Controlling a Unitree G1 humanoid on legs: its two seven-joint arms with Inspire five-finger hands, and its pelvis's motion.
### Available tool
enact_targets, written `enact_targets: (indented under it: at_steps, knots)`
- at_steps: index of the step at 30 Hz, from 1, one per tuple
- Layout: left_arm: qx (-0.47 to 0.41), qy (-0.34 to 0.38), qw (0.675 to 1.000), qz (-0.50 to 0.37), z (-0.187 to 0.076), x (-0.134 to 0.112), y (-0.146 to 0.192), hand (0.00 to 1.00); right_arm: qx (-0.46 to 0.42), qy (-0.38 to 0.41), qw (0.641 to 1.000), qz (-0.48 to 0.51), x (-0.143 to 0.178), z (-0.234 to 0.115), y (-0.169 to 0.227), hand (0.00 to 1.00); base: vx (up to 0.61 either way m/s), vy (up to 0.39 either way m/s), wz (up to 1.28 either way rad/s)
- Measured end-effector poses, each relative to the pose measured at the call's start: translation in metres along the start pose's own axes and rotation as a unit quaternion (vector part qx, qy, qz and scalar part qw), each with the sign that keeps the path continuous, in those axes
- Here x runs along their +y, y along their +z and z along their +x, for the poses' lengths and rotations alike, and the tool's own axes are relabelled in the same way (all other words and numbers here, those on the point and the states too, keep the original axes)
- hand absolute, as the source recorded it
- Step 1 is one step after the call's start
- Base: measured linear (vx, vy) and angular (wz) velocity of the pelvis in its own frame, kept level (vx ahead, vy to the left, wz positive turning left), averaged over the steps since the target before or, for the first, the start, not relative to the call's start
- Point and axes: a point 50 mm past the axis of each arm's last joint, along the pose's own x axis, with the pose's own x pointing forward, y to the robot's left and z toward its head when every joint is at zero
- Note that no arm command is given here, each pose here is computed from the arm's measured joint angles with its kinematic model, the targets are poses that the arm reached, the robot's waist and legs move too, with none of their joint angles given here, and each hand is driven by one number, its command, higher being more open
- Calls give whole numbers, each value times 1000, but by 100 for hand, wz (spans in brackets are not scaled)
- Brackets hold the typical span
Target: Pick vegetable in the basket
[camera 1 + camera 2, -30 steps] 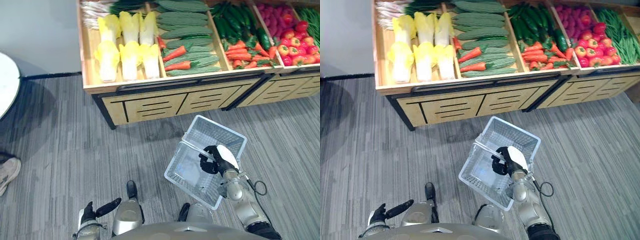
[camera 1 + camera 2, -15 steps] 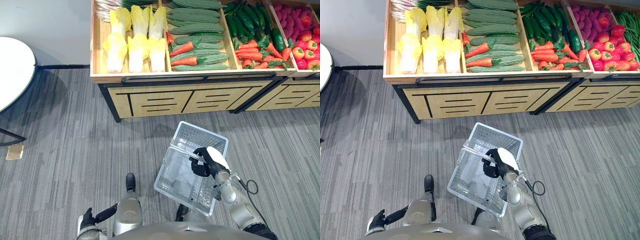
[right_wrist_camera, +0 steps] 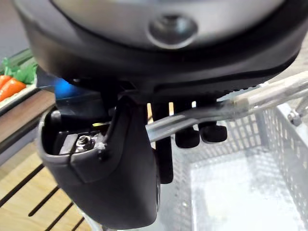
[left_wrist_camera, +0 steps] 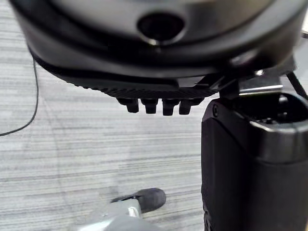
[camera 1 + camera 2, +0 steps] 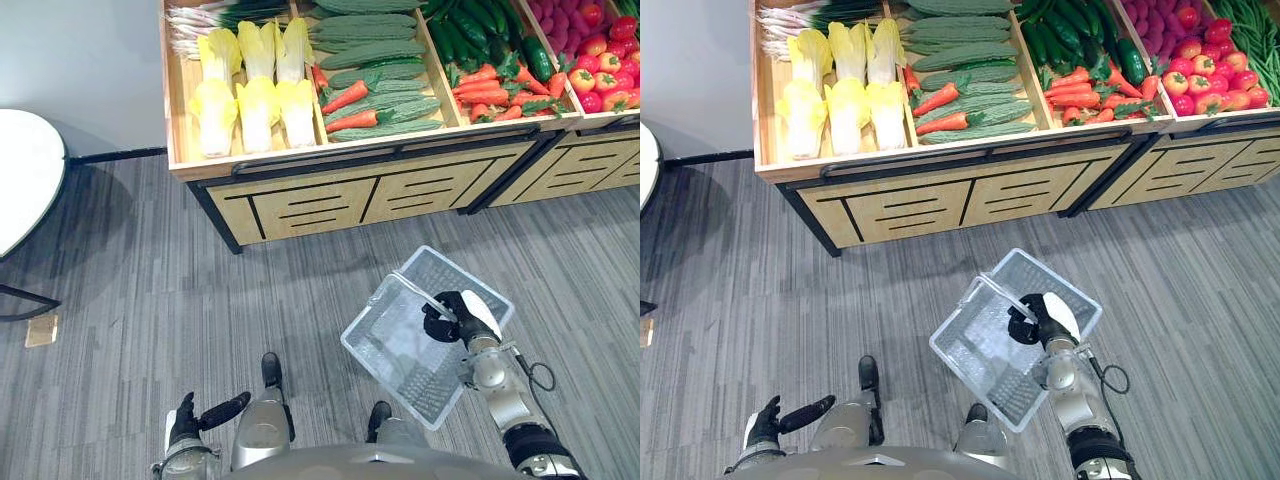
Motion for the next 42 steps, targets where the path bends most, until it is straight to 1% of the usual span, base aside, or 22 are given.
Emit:
enact_targets:
  at_steps: [8, 14, 19, 22, 25, 27, 30, 33, 36, 37, 42]
  knots:
    - [2, -4, 1000, -2, -1, -3, -1, 100, 0, -27, 1000, 10, -12, 5, 3, 0, 2, -9, 3]
    - [2, -10, 1000, -2, -1, -4, -1, 100, 15, -48, 999, 20, -22, 6, -4, 0, 0, 0, 0]
    - [2, -9, 1000, -3, -1, -4, 0, 100, 23, -54, 998, 24, -25, 4, -9, 0, -17, -30, 14]
    - [-4, -5, 1000, -7, 0, -3, 3, 100, 36, -51, 998, 24, -21, -1, -17, 0, 13, -75, 16]
    - [-14, 4, 999, -33, 0, -1, 8, 100, 49, -57, 997, 23, -22, -13, -29, 0, 22, -95, 16]
    - [-16, 1, 998, -54, 0, -3, 11, 100, 50, -73, 996, 24, -28, -21, -34, 0, -13, -96, 15]
    - [-6, 2, 996, -86, -2, -7, 9, 100, 59, -95, 993, 29, -36, -25, -39, 0, 36, -36, -2]
    - [0, -1, 996, -84, -3, -10, 6, 100, 73, -105, 991, 34, -40, -27, -45, 0, 90, 77, -12]
    - [16, -1, 997, -80, -6, -12, -4, 100, 91, -92, 991, 42, -29, -28, -50, 0, 241, 238, -46]
    - [10, 12, 997, -71, -4, -4, -1, 100, 95, -77, 991, 54, -16, -29, -49, 0, 271, 178, -23]
    - [21, 15, 998, -65, -4, 0, -6, 100, 100, -68, 991, 52, -11, -33, -52, 0, 223, 197, -23]
